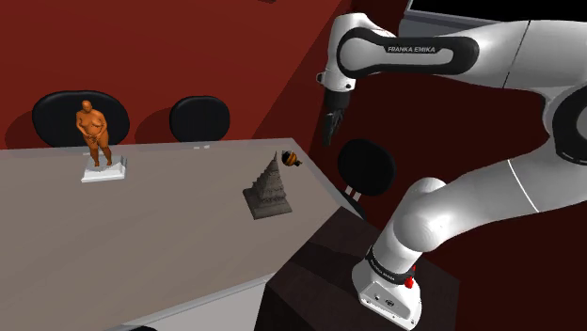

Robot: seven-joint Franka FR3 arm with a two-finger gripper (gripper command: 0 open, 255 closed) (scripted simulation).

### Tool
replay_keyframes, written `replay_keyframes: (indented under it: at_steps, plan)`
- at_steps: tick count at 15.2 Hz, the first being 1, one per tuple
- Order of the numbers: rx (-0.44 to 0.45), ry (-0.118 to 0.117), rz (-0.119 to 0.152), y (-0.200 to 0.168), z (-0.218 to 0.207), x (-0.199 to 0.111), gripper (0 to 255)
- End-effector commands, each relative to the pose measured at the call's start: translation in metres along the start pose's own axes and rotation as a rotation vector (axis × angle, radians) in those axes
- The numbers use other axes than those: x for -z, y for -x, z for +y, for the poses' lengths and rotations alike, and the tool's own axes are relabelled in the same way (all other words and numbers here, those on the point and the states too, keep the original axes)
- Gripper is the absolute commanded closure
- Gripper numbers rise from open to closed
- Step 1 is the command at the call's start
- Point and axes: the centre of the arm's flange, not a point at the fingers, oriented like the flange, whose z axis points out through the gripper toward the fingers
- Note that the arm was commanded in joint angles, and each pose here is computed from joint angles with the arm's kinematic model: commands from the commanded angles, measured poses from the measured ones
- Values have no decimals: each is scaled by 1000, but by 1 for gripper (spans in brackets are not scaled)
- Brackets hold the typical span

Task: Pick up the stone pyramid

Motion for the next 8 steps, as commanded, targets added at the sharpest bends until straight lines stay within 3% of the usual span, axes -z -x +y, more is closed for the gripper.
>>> replay_keyframes:
  at_steps: [1,8]
  plan:
    - [66,8,3,-17,10,-17,0]
    - [279,32,8,-77,43,-75,0]
